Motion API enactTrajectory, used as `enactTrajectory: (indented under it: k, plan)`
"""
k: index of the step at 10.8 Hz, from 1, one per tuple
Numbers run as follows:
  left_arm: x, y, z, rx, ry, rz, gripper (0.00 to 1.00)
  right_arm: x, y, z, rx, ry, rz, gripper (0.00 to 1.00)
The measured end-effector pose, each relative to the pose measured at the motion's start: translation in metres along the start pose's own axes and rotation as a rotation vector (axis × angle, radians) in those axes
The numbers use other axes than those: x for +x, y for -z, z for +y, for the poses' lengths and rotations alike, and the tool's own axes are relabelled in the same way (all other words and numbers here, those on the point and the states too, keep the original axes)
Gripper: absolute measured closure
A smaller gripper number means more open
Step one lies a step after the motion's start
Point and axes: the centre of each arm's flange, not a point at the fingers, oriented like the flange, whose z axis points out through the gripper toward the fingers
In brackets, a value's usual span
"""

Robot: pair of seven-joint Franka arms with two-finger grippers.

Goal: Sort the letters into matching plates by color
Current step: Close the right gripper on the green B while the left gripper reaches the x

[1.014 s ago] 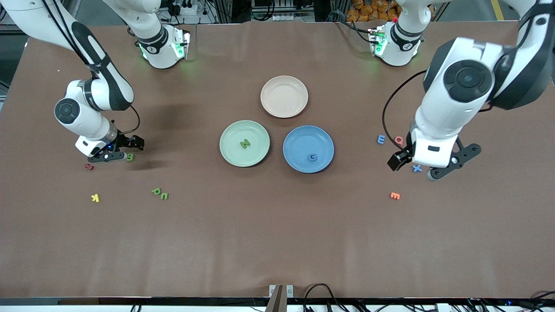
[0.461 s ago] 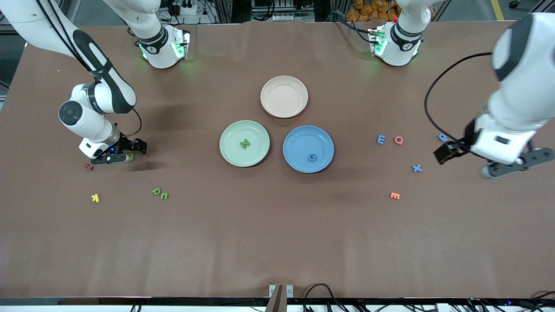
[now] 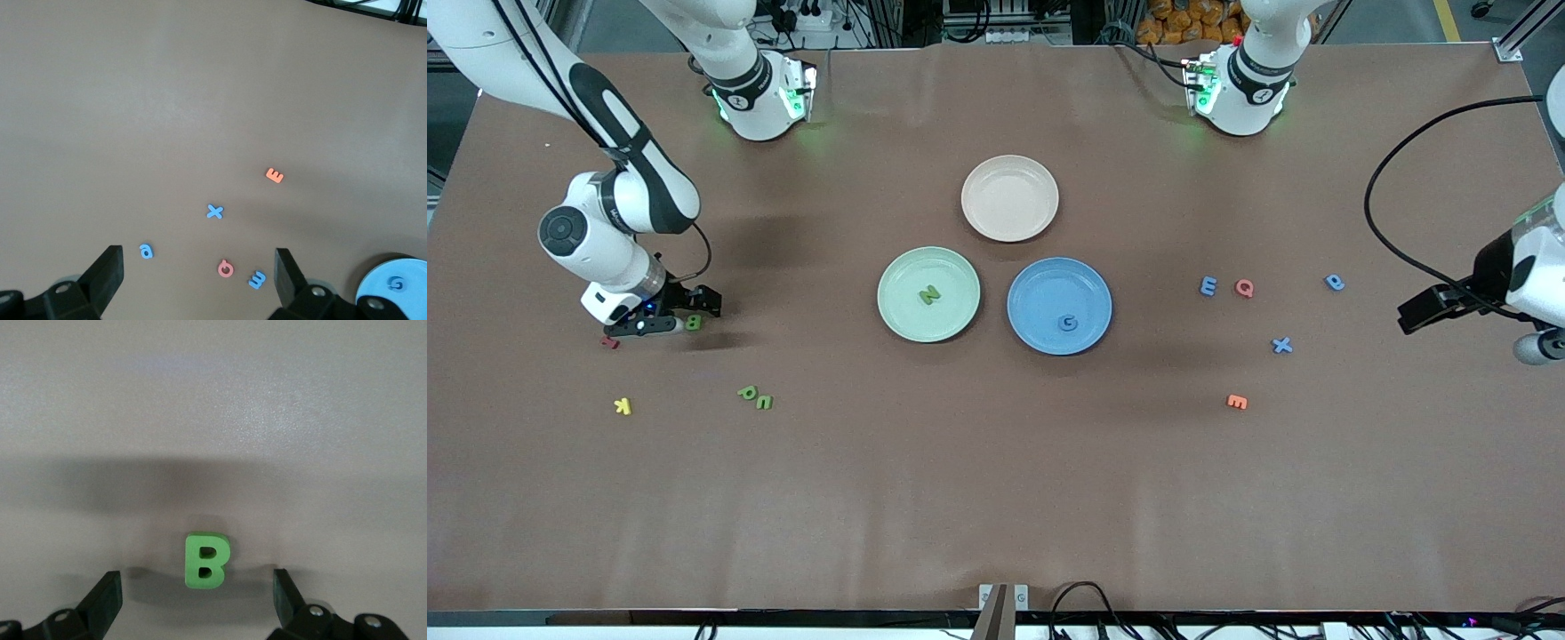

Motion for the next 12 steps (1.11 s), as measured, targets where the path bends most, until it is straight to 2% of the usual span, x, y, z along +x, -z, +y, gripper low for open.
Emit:
enactTrajectory:
  k: [6, 9, 12]
  plan:
    - [0.002, -0.025, -0.011, 0.032, 0.004, -0.042, 0.00, 0.006, 0.003, 0.001, -0.002, 0.000, 0.014, 0.00]
    - [0.006, -0.063, -0.025, 0.063, 0.018, -0.099, 0.00, 0.011, -0.001, 0.002, 0.002, -0.001, 0.017, 0.00]
    - [0.006, -0.110, -0.039, 0.078, 0.011, -0.092, 0.00, 0.011, -0.006, 0.001, 0.008, -0.002, 0.022, 0.01]
